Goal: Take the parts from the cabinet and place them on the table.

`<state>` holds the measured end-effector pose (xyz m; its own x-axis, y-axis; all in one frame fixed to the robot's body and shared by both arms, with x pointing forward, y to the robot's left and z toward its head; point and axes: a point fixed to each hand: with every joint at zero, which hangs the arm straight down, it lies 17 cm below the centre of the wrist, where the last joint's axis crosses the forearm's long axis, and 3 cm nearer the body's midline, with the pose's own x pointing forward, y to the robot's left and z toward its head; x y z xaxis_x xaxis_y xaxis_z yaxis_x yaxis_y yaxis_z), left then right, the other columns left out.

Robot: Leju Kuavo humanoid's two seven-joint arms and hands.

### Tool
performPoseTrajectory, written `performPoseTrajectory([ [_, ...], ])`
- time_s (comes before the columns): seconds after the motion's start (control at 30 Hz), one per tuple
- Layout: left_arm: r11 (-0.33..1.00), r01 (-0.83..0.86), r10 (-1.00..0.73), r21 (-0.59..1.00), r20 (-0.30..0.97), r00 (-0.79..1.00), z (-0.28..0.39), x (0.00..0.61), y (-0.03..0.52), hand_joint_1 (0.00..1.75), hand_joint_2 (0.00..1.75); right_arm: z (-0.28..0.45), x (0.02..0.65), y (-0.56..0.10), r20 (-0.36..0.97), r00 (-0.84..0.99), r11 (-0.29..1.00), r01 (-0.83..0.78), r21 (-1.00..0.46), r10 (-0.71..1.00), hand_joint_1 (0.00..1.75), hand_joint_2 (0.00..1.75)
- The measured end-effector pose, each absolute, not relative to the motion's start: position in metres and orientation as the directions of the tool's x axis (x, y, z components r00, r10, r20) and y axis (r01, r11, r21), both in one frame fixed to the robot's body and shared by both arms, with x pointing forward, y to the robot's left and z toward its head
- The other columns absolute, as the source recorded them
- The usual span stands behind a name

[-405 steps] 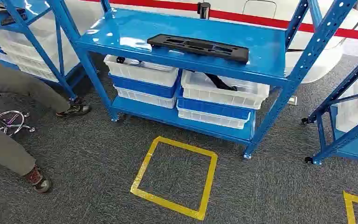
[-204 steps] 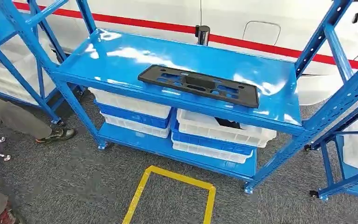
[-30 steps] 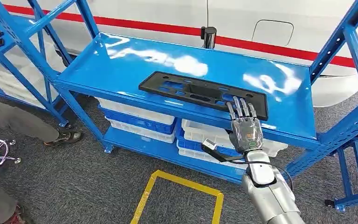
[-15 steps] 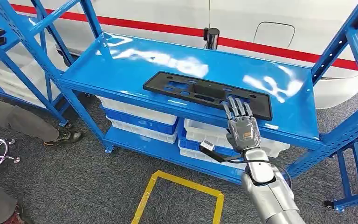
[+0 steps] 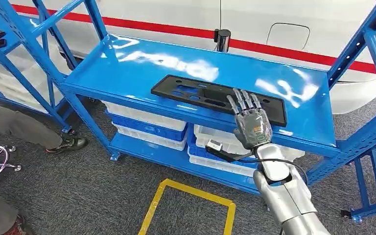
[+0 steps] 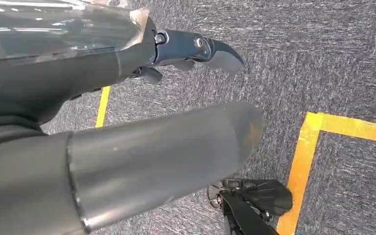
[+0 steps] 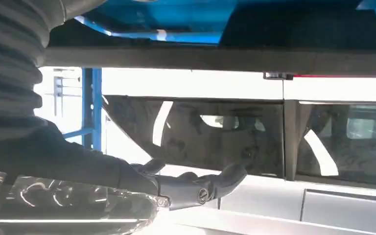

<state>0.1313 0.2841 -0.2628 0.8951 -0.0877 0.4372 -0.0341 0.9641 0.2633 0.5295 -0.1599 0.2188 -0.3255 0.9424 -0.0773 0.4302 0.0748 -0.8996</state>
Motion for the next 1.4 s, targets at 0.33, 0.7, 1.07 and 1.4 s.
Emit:
performPoseTrajectory([
  [0.33,0.965,-0.022,-0.097,0.263,0.431,0.897,-0.263,0.131,0.283,0.00,0.00,0.240,0.550,-0.144,-0.137,-0.314,0.022,0.454,-0.891,0.940,0.00,1.75],
  [0.7,0.966,-0.020,-0.097,0.259,0.431,0.897,-0.263,0.131,0.279,0.00,0.00,0.236,0.571,-0.123,-0.160,-0.306,-0.012,0.434,-0.901,0.939,0.00,1.75],
  [1.07,0.966,-0.019,-0.098,0.259,0.431,0.897,-0.263,0.131,0.279,0.00,0.00,0.229,0.574,-0.119,-0.168,-0.309,-0.026,0.415,-0.909,0.936,0.00,1.75],
  [1.4,0.966,-0.014,-0.102,0.259,0.428,0.898,-0.263,0.131,0.278,0.00,0.00,0.219,0.575,-0.120,-0.162,-0.293,-0.032,0.401,-0.915,0.942,0.00,1.75],
])
